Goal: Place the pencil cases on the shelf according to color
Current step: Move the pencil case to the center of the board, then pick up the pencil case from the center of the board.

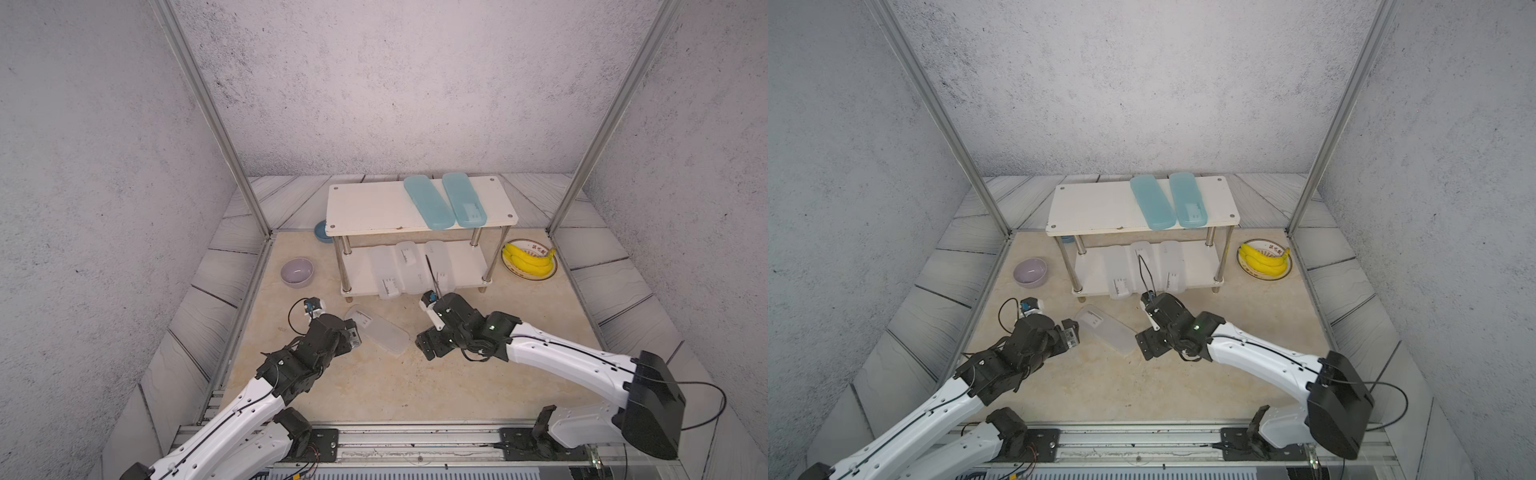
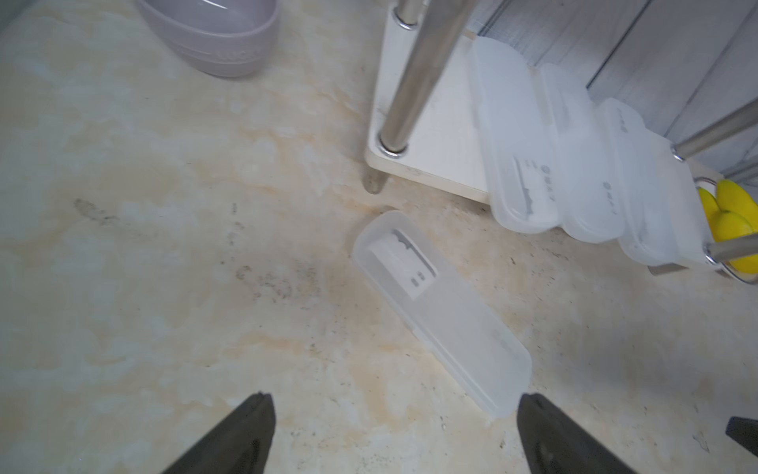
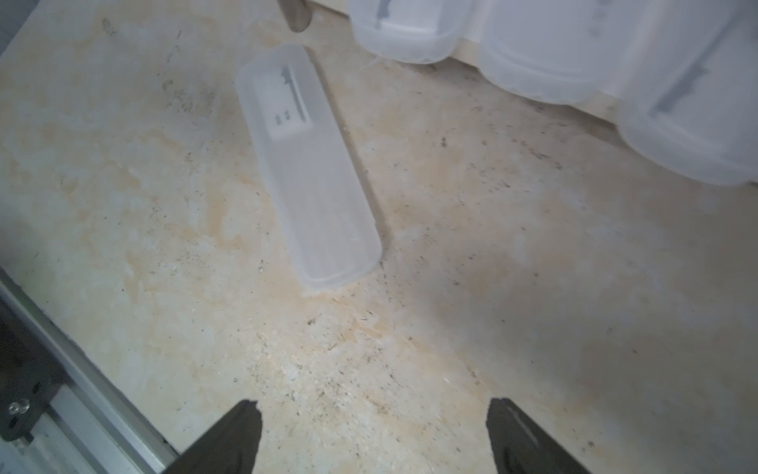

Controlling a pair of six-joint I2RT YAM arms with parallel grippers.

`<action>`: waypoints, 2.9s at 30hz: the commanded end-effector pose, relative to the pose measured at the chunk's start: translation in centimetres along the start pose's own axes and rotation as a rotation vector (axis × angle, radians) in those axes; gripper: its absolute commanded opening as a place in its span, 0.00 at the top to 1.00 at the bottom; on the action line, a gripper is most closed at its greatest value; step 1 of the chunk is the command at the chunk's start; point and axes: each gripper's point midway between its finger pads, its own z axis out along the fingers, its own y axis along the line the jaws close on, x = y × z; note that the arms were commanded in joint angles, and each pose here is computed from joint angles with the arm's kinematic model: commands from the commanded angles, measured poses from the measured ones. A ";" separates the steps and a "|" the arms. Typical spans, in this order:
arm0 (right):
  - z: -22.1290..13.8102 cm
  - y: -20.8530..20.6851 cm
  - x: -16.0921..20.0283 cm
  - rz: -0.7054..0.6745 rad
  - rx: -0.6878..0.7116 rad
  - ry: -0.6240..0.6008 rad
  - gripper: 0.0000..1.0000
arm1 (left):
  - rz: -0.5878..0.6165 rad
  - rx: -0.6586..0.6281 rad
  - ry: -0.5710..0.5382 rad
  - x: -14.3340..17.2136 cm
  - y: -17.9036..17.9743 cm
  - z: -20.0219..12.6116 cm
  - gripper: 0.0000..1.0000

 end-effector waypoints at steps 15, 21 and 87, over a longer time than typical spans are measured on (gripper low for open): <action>-3.3 -5.2 0.0 -0.003 0.113 -0.119 0.22 | 0.273 0.098 0.084 3.9 -12.6 -0.3 0.00; -2.3 -2.3 -0.7 -0.116 -0.072 -0.062 0.10 | 0.273 -0.015 -0.156 0.0 -7.6 -6.0 0.01; 13.9 3.5 2.5 -0.467 -0.130 0.223 0.55 | 0.010 -0.071 -0.301 -4.9 2.5 -9.6 0.01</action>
